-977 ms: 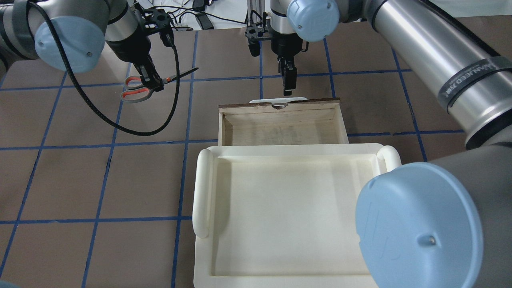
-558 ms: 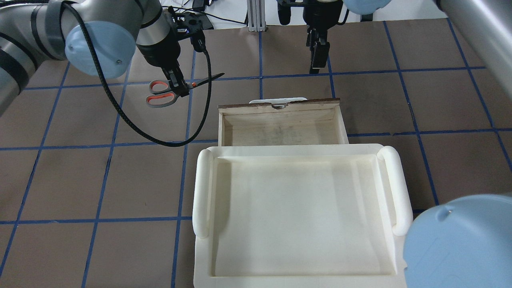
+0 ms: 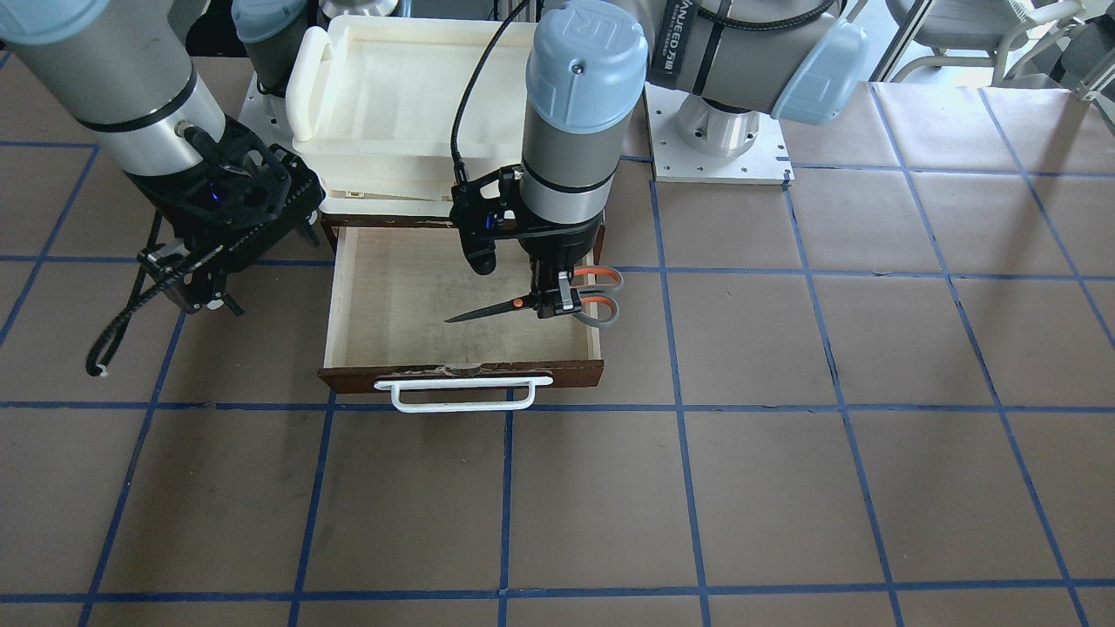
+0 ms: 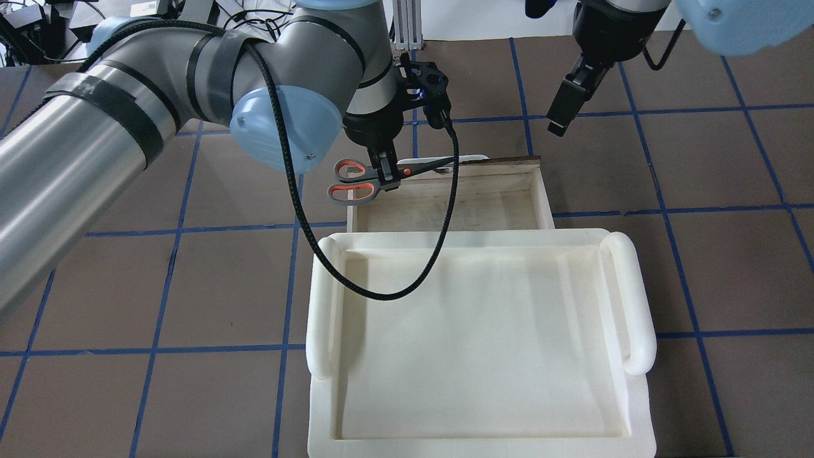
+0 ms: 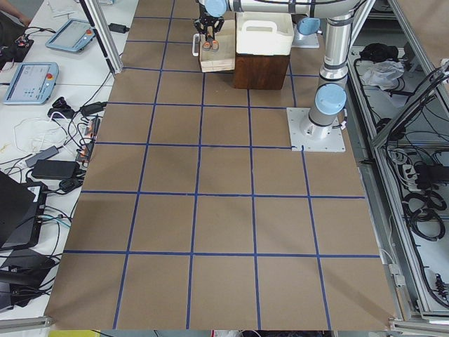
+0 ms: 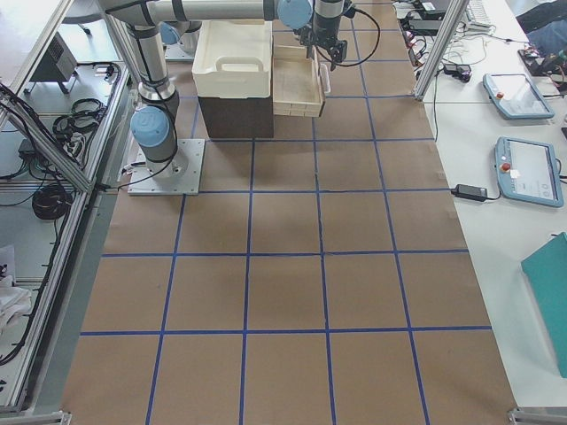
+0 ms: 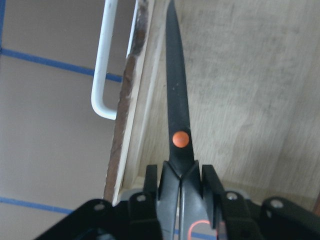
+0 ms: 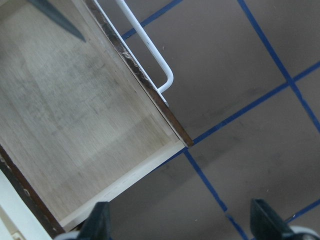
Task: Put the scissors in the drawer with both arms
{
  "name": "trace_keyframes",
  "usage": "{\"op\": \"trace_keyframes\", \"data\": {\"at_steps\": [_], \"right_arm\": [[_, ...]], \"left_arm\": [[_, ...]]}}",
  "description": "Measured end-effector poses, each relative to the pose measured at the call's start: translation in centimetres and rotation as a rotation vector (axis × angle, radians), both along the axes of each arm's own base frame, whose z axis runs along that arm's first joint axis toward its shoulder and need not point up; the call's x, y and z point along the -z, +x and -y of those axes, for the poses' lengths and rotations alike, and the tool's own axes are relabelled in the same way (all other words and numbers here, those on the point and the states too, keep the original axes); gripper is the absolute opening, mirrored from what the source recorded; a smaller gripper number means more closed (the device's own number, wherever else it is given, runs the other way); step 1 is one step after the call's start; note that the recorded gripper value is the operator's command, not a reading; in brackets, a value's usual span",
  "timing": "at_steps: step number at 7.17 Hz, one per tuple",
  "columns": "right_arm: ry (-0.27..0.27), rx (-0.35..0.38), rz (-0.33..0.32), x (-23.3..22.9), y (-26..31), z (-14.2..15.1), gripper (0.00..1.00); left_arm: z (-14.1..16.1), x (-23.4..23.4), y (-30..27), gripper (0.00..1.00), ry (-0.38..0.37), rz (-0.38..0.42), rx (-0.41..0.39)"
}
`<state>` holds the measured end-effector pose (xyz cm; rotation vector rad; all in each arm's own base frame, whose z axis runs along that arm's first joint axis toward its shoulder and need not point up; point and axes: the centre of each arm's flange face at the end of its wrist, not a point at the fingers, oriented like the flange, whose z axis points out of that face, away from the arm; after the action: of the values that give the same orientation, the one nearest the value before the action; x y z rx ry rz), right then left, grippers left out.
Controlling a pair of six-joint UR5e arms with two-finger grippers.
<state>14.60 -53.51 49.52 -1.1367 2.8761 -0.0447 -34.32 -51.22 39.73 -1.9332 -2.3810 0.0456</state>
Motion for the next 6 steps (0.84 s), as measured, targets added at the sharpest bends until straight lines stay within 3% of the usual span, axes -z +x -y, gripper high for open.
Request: {"op": "trace_keyframes", "data": {"at_steps": [2,3,4,6], "right_arm": [[0.025,0.387,-0.008,-1.2,-0.3,-2.0,1.0],[0.061,0.511,-0.018,-1.3,-0.4,-2.9,1.0],[0.091,0.587,-0.027,-1.5,-0.4,-3.8,1.0],[0.116,0.648,-0.035,-1.8,-0.4,-5.1,1.0]], "left_arm": [[-0.5,0.5,-1.4,0.0,0.007,-0.034,0.067],[-0.4,1.2,-1.6,0.0,0.016,-0.035,0.08],[-0.3,1.9,-1.8,0.0,0.026,-0.033,0.085],[-0.6,3.5,-3.3,0.0,0.038,-0.025,0.105]]}}
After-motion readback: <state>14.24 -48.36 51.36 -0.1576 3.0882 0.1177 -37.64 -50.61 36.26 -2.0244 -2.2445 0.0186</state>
